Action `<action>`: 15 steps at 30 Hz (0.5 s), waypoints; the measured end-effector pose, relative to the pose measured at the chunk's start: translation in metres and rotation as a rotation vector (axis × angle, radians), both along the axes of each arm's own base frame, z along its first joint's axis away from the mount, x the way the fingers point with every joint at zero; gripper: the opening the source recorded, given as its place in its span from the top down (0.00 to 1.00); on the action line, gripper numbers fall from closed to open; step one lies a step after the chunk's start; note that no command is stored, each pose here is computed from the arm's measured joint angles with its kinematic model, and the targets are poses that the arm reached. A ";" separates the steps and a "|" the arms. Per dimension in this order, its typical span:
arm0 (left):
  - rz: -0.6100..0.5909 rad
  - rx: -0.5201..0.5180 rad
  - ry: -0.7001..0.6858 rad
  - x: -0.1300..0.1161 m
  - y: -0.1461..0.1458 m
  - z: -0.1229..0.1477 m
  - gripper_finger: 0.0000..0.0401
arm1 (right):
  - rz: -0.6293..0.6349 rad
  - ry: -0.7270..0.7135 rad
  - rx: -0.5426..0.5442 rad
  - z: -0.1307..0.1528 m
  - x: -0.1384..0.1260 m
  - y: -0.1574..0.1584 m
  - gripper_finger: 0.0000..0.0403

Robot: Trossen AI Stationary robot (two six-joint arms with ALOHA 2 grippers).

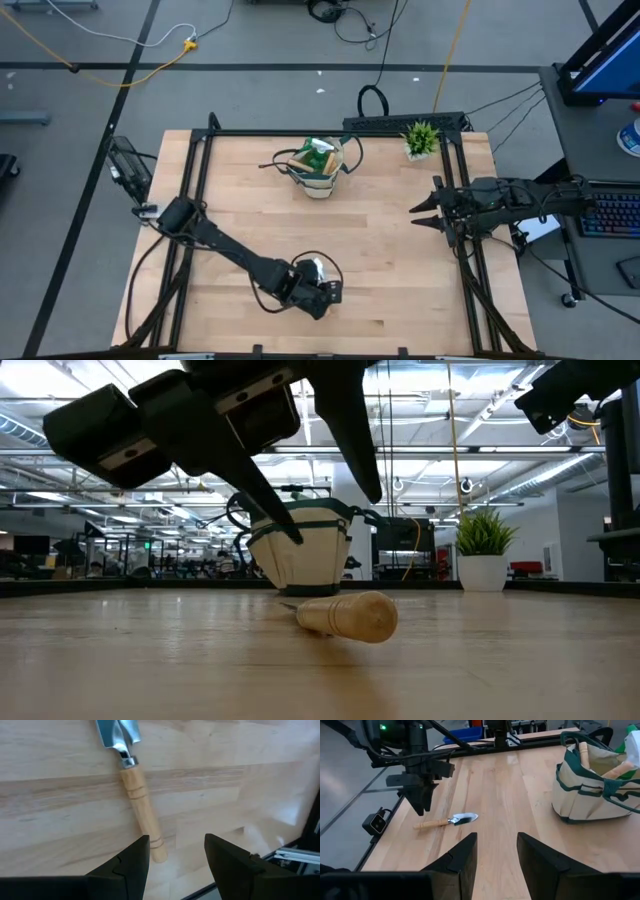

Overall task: Pick & Place Garden tools in Gardening bag
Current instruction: Put the brown trowel into the gardening bag

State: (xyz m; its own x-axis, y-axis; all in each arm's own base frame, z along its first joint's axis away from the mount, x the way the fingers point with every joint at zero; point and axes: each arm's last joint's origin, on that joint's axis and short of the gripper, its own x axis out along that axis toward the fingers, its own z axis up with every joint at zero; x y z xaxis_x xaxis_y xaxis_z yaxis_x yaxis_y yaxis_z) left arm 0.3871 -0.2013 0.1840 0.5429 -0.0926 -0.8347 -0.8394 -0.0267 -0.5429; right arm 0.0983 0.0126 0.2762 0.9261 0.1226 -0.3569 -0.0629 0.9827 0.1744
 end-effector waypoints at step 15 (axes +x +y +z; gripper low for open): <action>-0.005 0.003 0.073 0.005 0.009 -0.015 0.51 | 0.007 -0.003 -0.018 0.000 0.000 0.000 0.68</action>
State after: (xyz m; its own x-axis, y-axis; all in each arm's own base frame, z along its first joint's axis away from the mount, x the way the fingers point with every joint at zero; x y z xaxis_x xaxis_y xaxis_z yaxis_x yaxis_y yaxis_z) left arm 0.3916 -0.1921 0.1689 0.4797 -0.0926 -0.8725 -0.8770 -0.0203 -0.4800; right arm 0.0984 0.0126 0.2763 0.9261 0.1226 -0.3567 -0.0700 0.9851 0.1568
